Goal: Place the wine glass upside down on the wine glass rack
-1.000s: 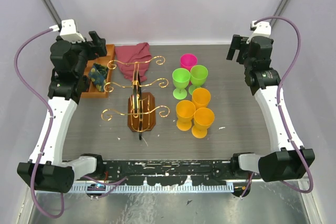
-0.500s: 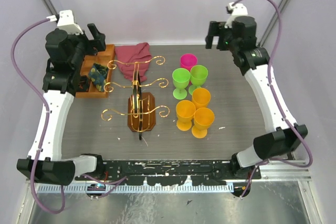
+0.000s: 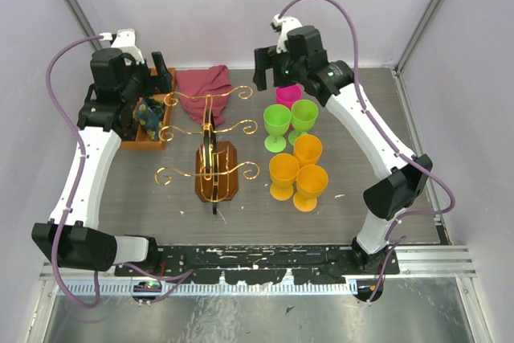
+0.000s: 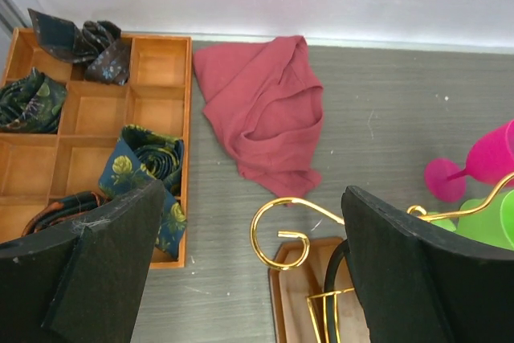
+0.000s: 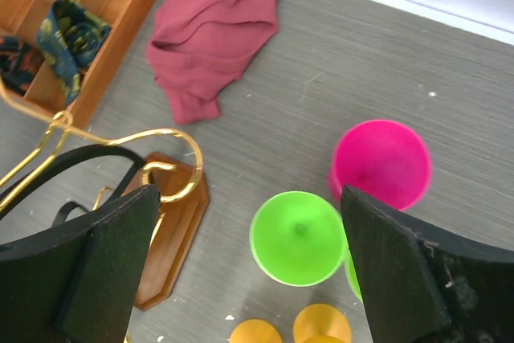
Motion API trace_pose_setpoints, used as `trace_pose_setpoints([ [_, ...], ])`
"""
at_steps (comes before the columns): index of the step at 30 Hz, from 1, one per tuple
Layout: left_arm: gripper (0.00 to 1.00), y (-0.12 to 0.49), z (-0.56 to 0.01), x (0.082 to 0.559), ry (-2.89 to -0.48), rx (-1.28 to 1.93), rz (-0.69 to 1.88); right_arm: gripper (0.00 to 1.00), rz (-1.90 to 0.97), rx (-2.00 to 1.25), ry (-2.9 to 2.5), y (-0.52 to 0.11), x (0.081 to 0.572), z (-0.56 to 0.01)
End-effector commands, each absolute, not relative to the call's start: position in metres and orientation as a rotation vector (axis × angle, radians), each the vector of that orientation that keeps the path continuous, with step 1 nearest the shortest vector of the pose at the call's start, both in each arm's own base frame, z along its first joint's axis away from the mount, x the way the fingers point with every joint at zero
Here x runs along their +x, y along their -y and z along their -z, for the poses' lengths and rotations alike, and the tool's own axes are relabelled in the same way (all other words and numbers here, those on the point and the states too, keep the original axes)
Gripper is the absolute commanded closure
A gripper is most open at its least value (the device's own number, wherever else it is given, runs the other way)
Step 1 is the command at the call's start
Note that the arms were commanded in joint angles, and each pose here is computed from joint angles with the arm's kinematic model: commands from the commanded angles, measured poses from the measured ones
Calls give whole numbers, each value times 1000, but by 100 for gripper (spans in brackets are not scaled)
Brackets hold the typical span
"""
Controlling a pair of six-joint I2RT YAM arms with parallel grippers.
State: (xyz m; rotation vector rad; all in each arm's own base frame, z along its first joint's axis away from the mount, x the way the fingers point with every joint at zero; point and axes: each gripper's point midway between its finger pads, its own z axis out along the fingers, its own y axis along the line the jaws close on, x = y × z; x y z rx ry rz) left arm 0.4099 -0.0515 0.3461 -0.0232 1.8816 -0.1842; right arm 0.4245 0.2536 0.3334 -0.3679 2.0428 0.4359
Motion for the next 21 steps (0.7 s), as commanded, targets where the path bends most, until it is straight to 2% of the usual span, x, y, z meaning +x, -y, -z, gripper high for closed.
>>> trace_pose_setpoints([
  [1, 2, 50, -330, 397, -1933, 12, 164, 0, -523, -421, -1999, -284, 409, -352],
  [10, 2, 46, -315, 394, -1967, 14, 134, 0, -557, -515, -2050, -322, 399, -324],
  [21, 2, 42, -314, 394, -1967, 15, 108, 0, -416, -506, -2062, -327, 427, -298],
])
